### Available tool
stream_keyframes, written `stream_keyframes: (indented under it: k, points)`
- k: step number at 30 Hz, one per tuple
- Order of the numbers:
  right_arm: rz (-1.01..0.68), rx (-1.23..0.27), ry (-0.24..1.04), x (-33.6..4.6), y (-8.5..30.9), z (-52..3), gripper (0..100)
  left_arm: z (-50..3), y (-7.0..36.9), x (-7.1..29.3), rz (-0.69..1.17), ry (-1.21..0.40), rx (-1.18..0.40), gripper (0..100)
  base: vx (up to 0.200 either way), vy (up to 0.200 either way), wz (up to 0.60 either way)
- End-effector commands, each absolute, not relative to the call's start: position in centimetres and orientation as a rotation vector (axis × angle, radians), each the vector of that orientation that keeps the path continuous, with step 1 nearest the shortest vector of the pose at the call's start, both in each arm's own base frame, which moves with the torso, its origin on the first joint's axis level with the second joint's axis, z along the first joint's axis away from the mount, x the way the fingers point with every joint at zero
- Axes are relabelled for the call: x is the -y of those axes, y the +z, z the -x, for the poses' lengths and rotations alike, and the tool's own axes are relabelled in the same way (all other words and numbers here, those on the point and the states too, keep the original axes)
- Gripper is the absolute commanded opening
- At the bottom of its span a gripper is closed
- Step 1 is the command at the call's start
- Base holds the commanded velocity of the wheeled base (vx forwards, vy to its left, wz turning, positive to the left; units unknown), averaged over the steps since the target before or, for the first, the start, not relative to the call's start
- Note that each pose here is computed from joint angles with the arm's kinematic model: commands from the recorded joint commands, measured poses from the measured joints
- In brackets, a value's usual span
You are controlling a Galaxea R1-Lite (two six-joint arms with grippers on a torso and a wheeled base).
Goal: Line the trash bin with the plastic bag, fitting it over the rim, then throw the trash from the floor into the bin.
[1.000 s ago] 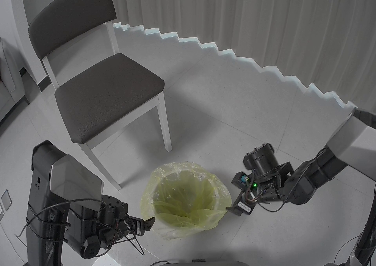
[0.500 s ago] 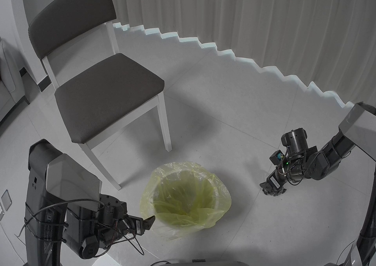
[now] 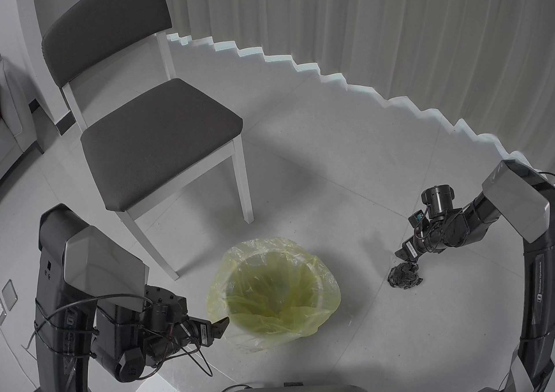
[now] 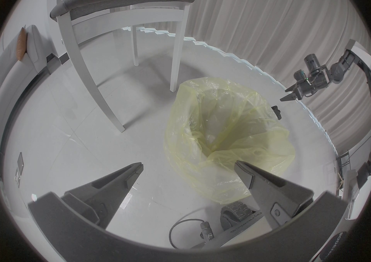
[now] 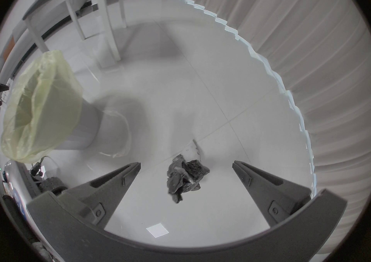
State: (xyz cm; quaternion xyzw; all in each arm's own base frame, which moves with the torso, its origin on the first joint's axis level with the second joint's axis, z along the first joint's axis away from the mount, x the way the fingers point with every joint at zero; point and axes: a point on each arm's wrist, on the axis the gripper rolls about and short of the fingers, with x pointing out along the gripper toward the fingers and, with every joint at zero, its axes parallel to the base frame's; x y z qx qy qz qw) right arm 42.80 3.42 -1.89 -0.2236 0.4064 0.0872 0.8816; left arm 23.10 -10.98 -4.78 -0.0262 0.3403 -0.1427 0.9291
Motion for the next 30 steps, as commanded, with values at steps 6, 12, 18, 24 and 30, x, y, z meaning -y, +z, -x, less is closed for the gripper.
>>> stream_keyframes:
  k: [6,12,18,24,30]
  points:
    - [0.384,-0.856,0.137,-1.7,-5.5,-47.3,100,-22.6,-4.5,11.6,0.063,-0.305,-0.689,100,0.0,0.0,0.0]
    - [0.334,-0.839,0.12,-1.8,-7.2,-49.3,100,-22.5,-4.5,11.6,0.057,-0.298,-0.686,100,0.0,0.0,0.0]
    - [0.338,-0.907,0.118,-1.7,-8.0,-49.2,100,-22.4,-4.6,11.8,0.053,-0.303,-0.689,100,0.0,0.0,0.0]
    - [0.355,-0.97,0.092,-1.7,-8.2,-49.4,100,-22.4,-4.7,11.8,0.052,-0.301,-0.691,100,0.0,0.0,0.0]
    - [0.333,-0.988,0.07,-1.3,-9.2,-50.1,100,-22.5,-4.7,11.8,0.05,-0.294,-0.69,100,0.0,0.0,0.0]
